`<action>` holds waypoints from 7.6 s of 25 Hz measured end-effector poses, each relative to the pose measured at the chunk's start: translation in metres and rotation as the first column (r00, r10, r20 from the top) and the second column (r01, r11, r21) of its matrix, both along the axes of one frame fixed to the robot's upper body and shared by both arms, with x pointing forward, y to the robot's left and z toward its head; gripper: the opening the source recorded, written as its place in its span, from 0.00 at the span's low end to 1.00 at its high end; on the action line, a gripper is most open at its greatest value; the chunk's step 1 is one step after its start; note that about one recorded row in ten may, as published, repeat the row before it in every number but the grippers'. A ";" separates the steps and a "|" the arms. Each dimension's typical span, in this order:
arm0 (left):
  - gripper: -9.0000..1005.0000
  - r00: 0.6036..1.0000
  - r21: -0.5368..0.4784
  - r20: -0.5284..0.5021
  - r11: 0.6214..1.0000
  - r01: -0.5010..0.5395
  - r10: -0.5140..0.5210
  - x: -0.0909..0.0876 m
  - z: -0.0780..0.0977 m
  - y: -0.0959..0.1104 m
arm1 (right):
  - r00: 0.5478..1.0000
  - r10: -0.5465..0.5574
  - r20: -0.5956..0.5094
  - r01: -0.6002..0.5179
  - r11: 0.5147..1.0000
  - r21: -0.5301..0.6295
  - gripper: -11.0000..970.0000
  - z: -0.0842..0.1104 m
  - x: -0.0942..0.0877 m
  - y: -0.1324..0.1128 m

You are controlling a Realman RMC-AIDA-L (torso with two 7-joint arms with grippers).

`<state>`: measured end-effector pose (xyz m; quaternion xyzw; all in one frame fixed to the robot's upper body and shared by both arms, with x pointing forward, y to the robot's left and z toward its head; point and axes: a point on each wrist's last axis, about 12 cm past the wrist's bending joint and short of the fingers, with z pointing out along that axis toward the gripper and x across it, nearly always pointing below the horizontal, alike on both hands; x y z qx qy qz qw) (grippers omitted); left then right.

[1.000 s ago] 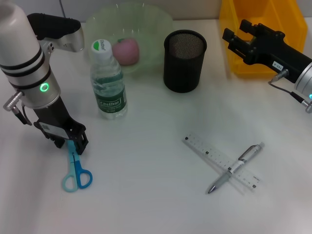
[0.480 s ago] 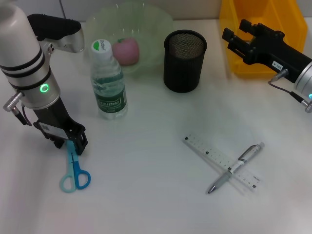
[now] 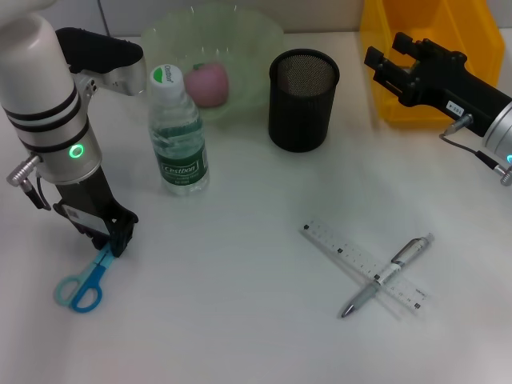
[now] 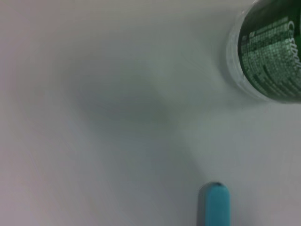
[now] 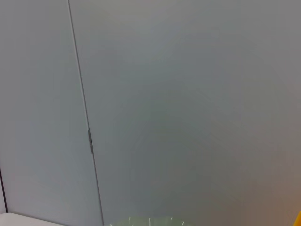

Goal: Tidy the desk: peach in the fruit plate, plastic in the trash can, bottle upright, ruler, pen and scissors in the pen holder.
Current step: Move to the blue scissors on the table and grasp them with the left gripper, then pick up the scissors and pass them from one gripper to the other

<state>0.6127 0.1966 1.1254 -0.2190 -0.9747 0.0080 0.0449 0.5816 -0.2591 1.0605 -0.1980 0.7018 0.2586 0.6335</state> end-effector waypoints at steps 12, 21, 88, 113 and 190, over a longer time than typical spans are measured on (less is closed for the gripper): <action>0.22 1.000 0.006 -0.002 1.000 0.020 -0.020 0.000 0.002 -0.003 | 1.000 0.000 -0.002 0.000 1.000 0.001 0.58 0.000 0.000 0.000; 0.22 0.999 0.015 0.018 0.999 0.042 -0.042 0.003 0.010 -0.008 | 1.000 0.000 -0.001 0.000 1.000 0.000 0.58 0.000 0.000 0.000; 0.22 0.618 -0.741 0.647 0.561 0.370 0.447 -0.030 0.132 0.120 | 0.998 0.032 0.054 -0.037 0.995 0.097 0.57 0.014 0.002 0.007; 0.22 0.724 -0.925 0.369 0.155 0.347 0.583 -0.028 0.073 0.111 | 0.988 0.104 0.112 -0.118 0.985 0.125 0.57 0.020 -0.007 0.011; 0.22 0.707 -0.933 -0.137 -0.331 0.143 0.694 -0.033 0.019 0.085 | 0.763 0.425 0.487 -0.451 0.890 -0.070 0.52 0.086 0.023 0.144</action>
